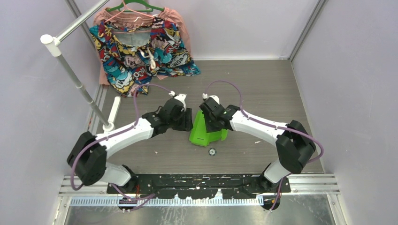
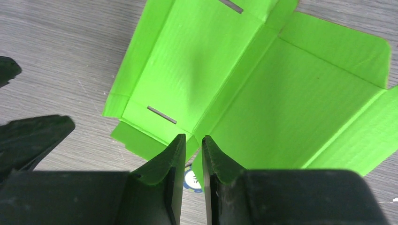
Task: Fold the paper box
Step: Fold the paper box at the center of the board.
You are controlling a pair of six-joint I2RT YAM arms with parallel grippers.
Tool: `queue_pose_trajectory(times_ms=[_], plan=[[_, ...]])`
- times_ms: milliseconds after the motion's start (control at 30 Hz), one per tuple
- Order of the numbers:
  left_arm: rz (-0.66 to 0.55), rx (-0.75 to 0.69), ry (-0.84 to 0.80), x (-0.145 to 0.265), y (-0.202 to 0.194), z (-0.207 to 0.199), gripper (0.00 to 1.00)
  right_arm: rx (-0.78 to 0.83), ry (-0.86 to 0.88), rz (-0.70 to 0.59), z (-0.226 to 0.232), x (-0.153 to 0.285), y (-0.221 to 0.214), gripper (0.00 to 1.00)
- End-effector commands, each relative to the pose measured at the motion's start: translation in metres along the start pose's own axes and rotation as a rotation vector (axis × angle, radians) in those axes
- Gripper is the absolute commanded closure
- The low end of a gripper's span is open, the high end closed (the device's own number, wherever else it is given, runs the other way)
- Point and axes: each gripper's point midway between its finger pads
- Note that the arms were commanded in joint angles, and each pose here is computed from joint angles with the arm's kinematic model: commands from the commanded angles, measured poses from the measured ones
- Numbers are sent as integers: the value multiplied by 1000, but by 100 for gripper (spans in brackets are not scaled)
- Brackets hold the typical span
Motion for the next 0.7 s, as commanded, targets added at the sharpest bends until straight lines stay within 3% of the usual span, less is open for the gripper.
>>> queue_pose_trajectory(times_ms=[0,100,200,500,667], plan=[[-80,46,-7,26,28,2,47,28,-3,-66,18,10,22,75],[-51,132,37,24,26,27,66,48,-23,-69,29,9,23,74],[-21,209,52,16,18,46,71,58,-74,-75,41,8,23,71],[-8,328,33,13,8,69,62,69,-156,-92,73,-14,18,72],[-11,335,35,15,7,74,62,87,-189,-87,85,-23,15,65]])
Point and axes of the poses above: each gripper's point midway between its finger pads, its own x axis back along the fingers, its own z axis along the line the jaws close on, y = z × x, and after that the axes turned 10 degrees about x, right-handed
